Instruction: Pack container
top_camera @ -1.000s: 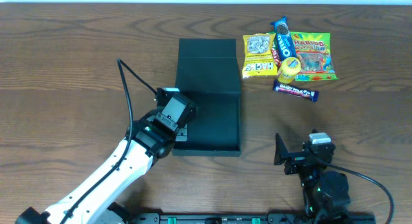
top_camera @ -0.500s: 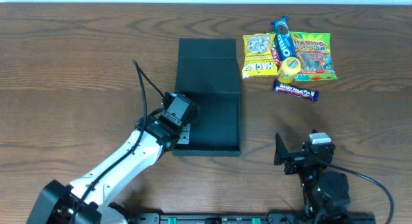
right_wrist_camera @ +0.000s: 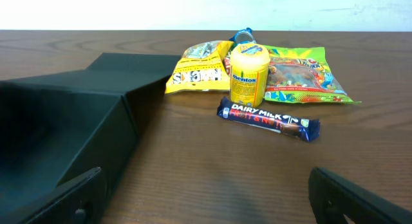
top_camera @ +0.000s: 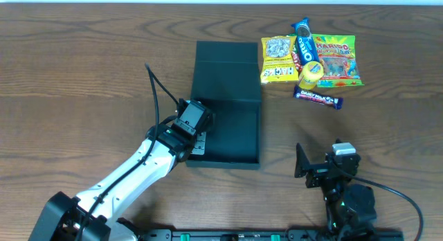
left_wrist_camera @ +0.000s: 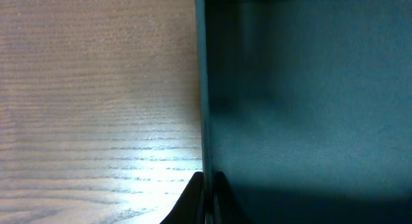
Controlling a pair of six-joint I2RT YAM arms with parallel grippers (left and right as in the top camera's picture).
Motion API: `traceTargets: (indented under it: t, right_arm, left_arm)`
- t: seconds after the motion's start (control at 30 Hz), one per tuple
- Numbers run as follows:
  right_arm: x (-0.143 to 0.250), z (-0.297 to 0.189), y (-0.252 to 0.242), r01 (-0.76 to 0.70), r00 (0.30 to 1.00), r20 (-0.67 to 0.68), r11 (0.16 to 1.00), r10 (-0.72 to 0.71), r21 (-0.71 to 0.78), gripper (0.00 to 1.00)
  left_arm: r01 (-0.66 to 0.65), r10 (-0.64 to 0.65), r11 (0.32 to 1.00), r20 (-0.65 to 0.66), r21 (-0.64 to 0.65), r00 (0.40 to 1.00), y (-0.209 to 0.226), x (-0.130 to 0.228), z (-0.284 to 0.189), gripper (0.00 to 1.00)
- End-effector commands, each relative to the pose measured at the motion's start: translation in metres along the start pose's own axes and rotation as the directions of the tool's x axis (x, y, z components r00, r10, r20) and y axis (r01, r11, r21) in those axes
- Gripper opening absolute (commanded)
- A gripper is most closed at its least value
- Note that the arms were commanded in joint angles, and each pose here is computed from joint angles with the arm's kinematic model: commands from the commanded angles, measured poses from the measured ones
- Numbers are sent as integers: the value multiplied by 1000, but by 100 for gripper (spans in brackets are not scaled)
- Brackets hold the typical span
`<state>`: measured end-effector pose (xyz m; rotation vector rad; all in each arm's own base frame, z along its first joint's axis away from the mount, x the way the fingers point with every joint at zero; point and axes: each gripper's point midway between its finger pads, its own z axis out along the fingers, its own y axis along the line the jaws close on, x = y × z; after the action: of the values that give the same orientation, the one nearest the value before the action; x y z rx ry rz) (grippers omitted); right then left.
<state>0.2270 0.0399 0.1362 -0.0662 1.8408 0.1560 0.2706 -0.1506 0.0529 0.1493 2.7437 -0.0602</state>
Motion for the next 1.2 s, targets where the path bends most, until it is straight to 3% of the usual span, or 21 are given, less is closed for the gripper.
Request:
traceTargets:
  t: [0.0,0.4,0.43,0.47,0.5,0.53,0.73,0.97,1.17]
  right_arm:
    - [0,0,-2,12,1000,5,1000,-12,11,99]
    - [0,0,-2,12,1000,5,1000,-12,11,99]
    - [0,0,-2,12,1000,5,1000,-12,11,99]
    - [0,0,-2,12,1000,5,1000,-12,11,99]
    - [0,0,-2,12,1000,5,1000,-12,11,99]
    - [0,0,-2,12,1000,5,1000,-12,11,99]
    - [0,0,-2,12,1000,5,1000,-12,11,99]
    - [0,0,-2,12,1000,5,1000,-12,11,99]
    - [0,0,-2,12,1000,5,1000,-12,11,99]
  left_arm:
    - [-2,2,1000,-10,13,1000,-2,3,3,6]
    - [45,-44,998,-25,46,999,-8,5,2,6]
    - [45,-44,998,-26,47,999,-8,5,2,41]
    - [45,-44,998,-26,47,999,-8,5,2,67]
    - [45,-44,998,-26,47,999,-8,5,2,88]
    - [45,-44,998,-26,49,999,-8,5,2,97]
    - [49,-50,996,9,68,999,-11,-12,-28,95]
    - [58,-87,985,174,164,981,-12,-47,-121,95]
    - [42,-111,968,268,249,957,0,-31,-182,95]
